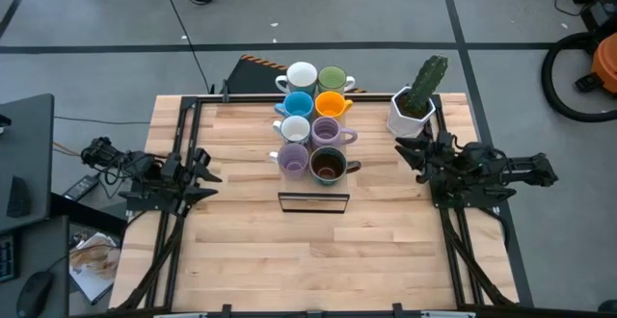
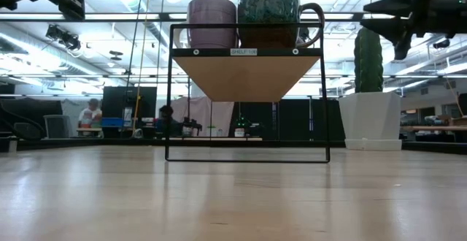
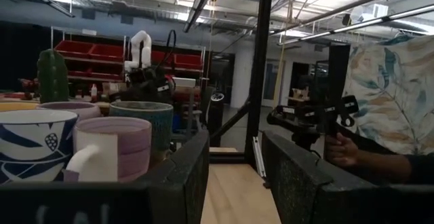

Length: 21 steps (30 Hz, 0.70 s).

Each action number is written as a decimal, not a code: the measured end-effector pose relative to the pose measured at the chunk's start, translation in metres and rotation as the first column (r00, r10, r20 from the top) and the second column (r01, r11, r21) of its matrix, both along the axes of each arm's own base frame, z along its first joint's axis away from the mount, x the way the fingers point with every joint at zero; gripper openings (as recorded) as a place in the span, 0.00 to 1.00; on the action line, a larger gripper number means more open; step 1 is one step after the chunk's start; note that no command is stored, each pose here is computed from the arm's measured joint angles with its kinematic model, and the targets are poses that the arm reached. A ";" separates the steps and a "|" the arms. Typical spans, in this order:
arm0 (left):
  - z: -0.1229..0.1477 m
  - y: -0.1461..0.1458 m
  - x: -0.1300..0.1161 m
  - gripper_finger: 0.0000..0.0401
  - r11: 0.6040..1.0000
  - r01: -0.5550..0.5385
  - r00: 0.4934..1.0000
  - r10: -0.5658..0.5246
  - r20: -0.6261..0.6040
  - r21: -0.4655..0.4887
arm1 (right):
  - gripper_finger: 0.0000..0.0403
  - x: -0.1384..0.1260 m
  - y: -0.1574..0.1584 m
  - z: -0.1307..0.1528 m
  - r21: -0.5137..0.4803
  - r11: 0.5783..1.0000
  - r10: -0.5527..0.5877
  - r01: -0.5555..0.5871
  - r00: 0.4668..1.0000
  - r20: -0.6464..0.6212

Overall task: Place coffee mugs
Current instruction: Return to Home Position

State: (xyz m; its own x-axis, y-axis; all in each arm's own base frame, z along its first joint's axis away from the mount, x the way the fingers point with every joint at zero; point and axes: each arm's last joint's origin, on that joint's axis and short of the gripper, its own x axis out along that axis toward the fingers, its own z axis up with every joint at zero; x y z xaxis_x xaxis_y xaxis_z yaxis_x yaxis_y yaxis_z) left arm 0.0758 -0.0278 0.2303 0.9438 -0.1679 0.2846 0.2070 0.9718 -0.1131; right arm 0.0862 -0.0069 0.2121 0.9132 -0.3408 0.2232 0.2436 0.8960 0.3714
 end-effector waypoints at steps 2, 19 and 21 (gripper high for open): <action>0.000 0.000 0.000 0.35 1.000 0.000 1.000 0.000 0.000 0.000 | 0.39 0.002 0.001 -0.004 -0.034 0.999 0.038 -0.038 0.999 0.011; 0.000 0.000 0.000 0.35 1.000 0.000 1.000 0.000 0.001 0.001 | 0.39 0.004 0.002 -0.010 -0.164 0.985 0.032 -0.042 0.997 -0.063; 0.000 0.000 0.000 0.35 1.000 0.000 1.000 0.000 0.000 0.000 | 0.39 0.004 0.002 -0.010 -0.164 0.985 0.032 -0.042 0.997 -0.063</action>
